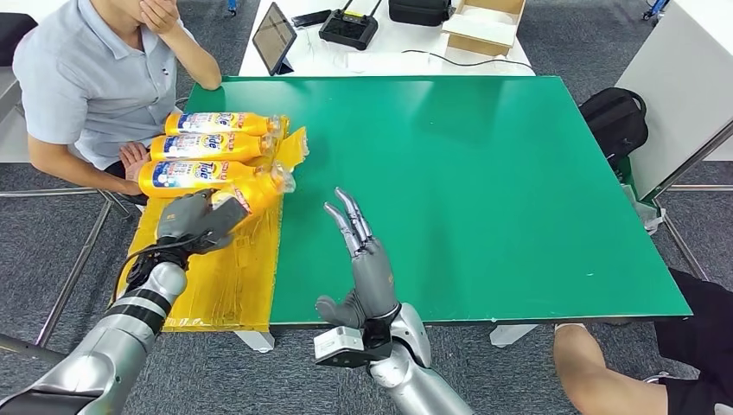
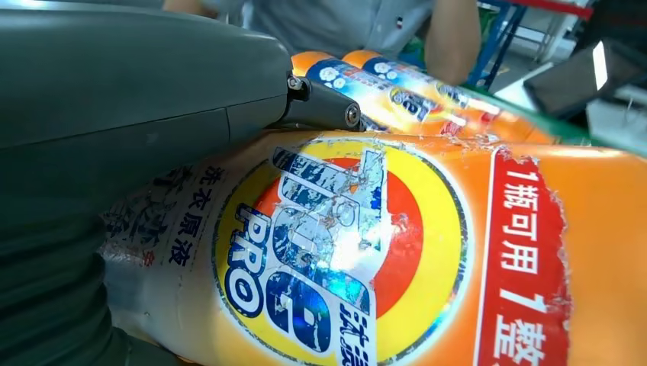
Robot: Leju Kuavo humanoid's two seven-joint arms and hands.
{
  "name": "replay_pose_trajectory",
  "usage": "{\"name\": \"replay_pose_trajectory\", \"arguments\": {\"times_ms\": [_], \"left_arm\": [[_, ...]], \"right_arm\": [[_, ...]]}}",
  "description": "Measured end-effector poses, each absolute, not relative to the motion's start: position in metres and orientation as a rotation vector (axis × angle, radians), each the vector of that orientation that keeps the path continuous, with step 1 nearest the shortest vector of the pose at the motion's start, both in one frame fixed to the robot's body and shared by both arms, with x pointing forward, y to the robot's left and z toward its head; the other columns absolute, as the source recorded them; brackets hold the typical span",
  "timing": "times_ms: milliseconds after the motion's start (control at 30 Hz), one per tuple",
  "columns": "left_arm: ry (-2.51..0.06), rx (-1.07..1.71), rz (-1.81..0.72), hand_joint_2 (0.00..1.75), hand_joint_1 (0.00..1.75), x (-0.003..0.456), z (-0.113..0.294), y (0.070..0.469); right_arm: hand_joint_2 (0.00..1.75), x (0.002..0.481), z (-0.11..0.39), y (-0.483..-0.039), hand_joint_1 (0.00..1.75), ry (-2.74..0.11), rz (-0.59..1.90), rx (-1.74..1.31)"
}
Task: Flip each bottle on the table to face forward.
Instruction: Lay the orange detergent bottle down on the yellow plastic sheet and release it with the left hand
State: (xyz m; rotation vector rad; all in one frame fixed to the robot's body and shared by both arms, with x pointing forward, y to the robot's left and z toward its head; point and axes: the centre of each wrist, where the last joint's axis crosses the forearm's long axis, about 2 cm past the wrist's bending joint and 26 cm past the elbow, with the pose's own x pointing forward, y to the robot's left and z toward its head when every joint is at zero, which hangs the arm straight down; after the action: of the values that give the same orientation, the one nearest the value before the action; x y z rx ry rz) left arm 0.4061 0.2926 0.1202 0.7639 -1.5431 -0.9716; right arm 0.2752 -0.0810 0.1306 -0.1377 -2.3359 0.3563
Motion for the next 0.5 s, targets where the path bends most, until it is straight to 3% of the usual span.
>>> {"name": "replay_pose_trajectory", "arguments": {"times_ms": [500], "left_arm": [[-1.427,0.739,-1.136,1.75,1.75,0.404,0.105,0.328]], "right_arm": [[0.00,0.268,0.130,-0.070,0.00,-2.321,0.356,-0.037]]}}
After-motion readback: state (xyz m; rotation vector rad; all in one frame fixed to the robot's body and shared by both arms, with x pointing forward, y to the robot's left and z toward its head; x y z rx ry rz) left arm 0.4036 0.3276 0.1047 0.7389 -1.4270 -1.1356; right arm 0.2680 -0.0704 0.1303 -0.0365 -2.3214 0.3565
